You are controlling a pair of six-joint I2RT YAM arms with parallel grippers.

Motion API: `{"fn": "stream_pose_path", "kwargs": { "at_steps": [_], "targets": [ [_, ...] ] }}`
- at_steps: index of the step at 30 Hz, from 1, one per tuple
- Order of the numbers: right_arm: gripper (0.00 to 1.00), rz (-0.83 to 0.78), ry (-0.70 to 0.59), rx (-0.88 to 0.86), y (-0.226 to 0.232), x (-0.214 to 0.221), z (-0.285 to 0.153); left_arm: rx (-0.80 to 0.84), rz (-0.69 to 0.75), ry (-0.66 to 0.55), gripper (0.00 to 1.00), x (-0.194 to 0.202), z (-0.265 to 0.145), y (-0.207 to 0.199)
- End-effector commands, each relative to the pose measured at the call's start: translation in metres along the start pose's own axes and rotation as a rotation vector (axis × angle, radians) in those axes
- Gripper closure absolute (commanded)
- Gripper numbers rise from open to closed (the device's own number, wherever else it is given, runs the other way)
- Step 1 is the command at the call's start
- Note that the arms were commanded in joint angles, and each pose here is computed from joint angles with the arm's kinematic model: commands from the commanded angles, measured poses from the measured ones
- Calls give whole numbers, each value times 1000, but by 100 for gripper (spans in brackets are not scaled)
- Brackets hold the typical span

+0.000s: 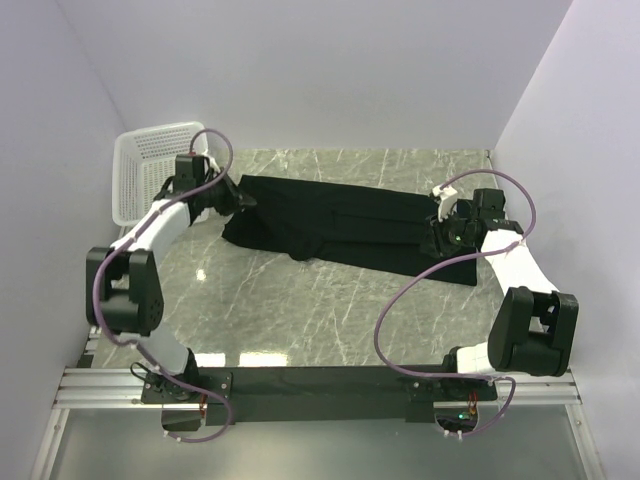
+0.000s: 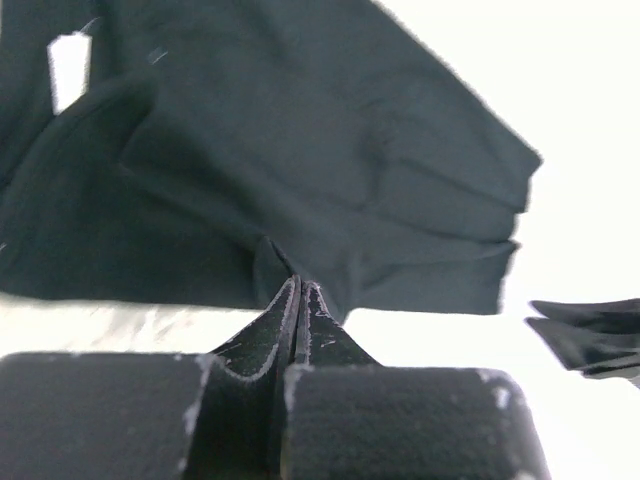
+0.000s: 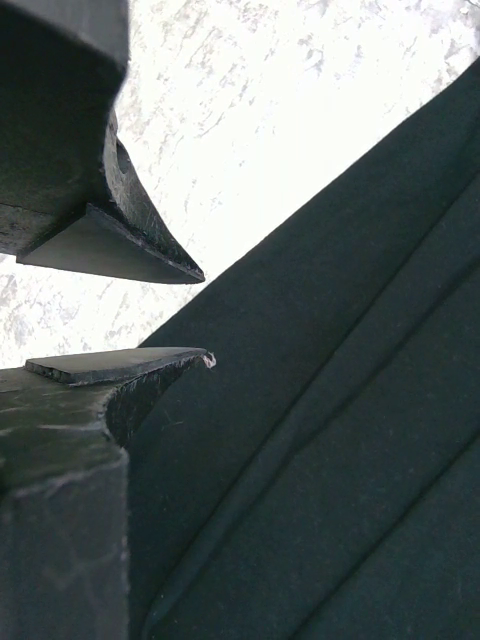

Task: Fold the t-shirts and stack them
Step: Smooth out the T-shirt at the center of the board.

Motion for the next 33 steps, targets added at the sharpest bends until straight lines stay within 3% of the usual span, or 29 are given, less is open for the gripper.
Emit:
{"fn": "stream_pose_path", "kwargs": {
  "at_steps": [1,9,33],
  "targets": [
    [61,-29,-38,20,1,-7,-3,115,-54,39,99,-19,16,-24],
    [61,-25,-38,22,2,-5,-3,239,-103,48,99,-59,53,-60],
    [61,-9,-15,8,2,1,2,337,-256,83,98,-86,129,-60]
  ]
}}
Point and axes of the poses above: each gripper's point midway between its finger pads, its own z axis out along the fingers, its own y axis along the line the jaws close on, x = y × z, the point moved 9 cm from there along -z, back along the fingers, and after that the axes turned 15 degrees about -z, right-handed, at the moved point
